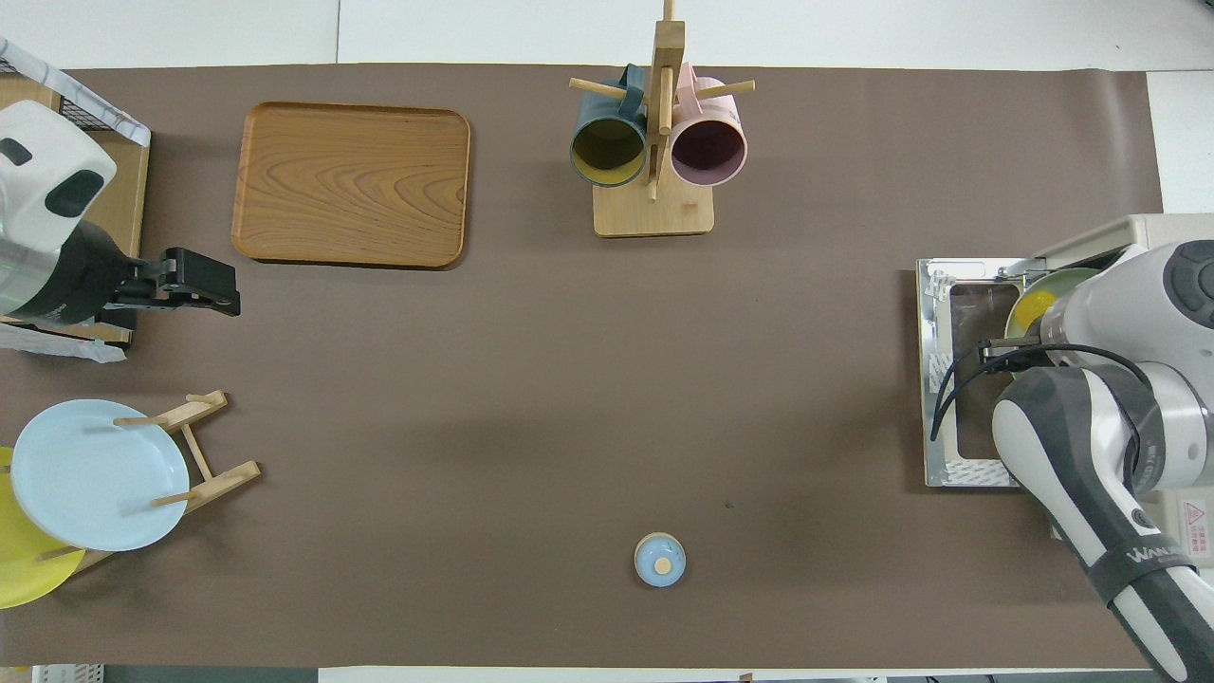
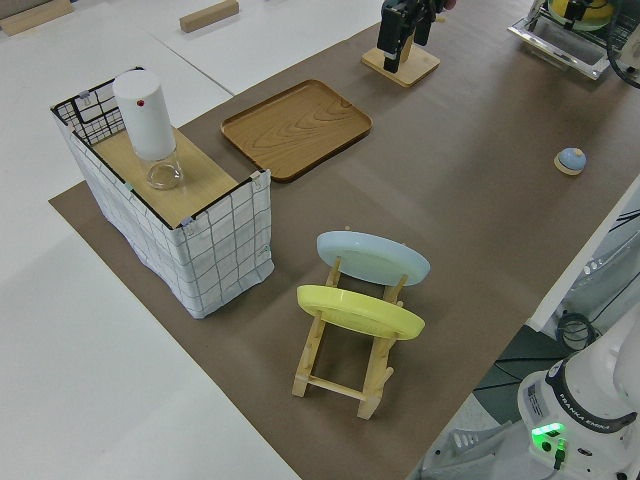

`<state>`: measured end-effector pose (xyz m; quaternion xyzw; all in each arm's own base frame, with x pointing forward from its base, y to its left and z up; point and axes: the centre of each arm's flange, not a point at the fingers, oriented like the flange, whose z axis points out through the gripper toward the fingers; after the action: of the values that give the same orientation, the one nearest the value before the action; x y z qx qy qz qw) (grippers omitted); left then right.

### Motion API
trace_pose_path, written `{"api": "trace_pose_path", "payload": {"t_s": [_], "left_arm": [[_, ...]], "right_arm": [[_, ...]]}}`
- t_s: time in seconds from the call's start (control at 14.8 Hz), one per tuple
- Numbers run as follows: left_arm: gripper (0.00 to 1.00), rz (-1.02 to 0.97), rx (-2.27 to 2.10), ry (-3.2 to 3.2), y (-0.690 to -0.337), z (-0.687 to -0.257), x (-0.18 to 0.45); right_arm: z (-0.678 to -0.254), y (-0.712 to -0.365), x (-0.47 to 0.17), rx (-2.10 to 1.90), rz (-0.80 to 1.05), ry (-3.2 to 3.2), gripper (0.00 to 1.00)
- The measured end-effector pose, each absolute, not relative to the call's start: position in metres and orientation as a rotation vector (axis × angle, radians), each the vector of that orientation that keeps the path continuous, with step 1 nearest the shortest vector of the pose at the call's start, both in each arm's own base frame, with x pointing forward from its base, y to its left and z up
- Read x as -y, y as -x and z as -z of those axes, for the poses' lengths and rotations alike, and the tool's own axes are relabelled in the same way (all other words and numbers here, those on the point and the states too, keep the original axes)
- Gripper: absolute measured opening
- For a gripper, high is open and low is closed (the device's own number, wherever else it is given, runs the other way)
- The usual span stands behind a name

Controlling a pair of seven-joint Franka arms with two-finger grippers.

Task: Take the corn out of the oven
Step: 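Pull the plate with corn out of the oven with the right gripper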

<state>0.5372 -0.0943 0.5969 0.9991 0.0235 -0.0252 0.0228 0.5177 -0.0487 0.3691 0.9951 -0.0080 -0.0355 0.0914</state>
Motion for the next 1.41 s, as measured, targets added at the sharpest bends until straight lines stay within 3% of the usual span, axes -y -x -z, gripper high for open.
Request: {"api": "trace_pose_path", "payload": {"t_s": [0.2,0.34,0.74,1.21,1.41], "left_arm": [[1.00,0.076,-0.073,-3.094,-0.537,-0.597,0.094],[1.00,0.075,-0.073,-3.094,-0.537,-0.597,0.094],[1.00,0.067,-0.070,-3.093,-0.538,-0.598,0.095],[1.00,0.065,-0.067,-3.093,-0.538,-0.598,0.096],[1.00,0.065,-0.069,-3.093,-0.538,-0.598,0.096]], "right_arm": [[-0.370,-0.517,0.039,-0.006,0.102,-2.955,0.17],[-0.373,-0.517,0.032,-0.061,0.092,-2.925,0.02],[-0.413,-0.526,-0.031,-0.164,0.178,-2.861,0.02],[-0.482,-0.539,-0.189,-0.070,0.148,-2.887,0.02],[-0.481,-0.532,-0.273,-0.016,0.099,-2.878,0.02]]}}
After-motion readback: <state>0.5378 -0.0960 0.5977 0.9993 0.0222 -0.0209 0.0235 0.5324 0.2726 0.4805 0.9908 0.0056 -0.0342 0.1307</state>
